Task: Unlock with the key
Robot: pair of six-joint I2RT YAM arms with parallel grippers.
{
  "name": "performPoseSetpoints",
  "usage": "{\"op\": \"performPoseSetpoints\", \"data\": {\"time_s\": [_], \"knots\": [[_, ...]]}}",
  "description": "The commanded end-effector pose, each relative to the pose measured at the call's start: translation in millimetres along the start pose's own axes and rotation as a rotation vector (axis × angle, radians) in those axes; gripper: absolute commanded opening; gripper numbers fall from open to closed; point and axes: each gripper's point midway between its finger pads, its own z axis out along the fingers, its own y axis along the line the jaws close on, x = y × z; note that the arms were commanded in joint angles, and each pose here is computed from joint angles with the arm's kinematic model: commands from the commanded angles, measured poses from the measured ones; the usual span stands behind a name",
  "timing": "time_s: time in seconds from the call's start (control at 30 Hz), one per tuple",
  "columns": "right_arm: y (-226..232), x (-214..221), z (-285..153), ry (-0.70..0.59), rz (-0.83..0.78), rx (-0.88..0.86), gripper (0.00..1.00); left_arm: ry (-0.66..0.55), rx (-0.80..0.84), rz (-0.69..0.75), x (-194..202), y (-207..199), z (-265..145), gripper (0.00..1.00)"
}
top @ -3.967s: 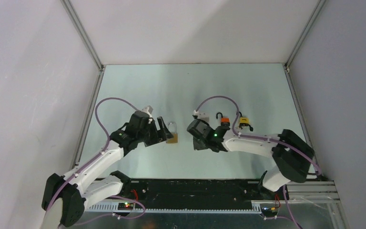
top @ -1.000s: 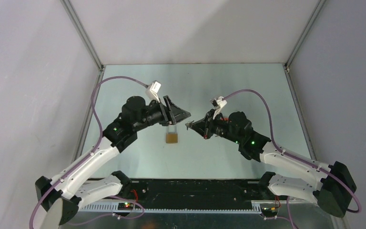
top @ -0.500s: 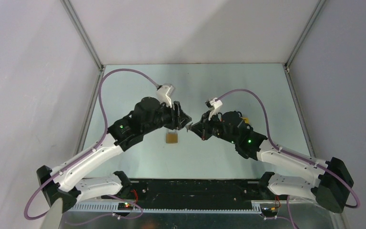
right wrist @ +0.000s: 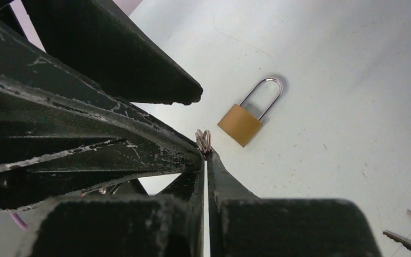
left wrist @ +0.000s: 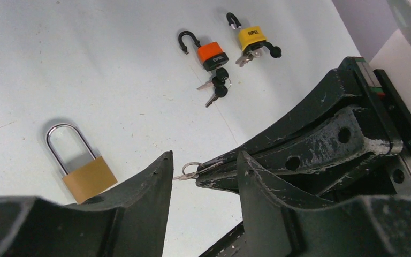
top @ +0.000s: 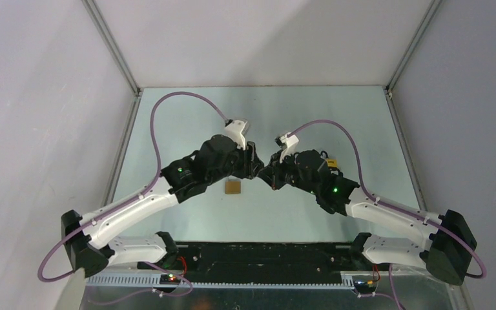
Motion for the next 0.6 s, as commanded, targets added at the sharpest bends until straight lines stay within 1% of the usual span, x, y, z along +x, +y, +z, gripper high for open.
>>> {"op": "performPoseSetpoints", "data": {"time_s": [0.0,0.17,0.4,0.53,0.57], "knots": [[6,-29,0,-0.076,-0.022,0.01,0.0,-0.052,-0.025,-0.012,-17,-6,0,0.52],[2,-31,0,-0.086,-0.021,0.033,0.0,-0.033,-0.086,-0.024,-7,2,6,0.48],[0,-32,1,-0.097,-0.022,0.055,0.0,0.003,-0.133,-0.015,3,5,15,0.46],[2,-33,2,-0.105,-0.022,0.052,0.0,0.014,-0.156,-0.018,7,8,18,0.42],[2,-34,2,-0.108,-0.022,0.052,0.0,0.017,-0.163,-0.018,9,8,20,0.39]]}}
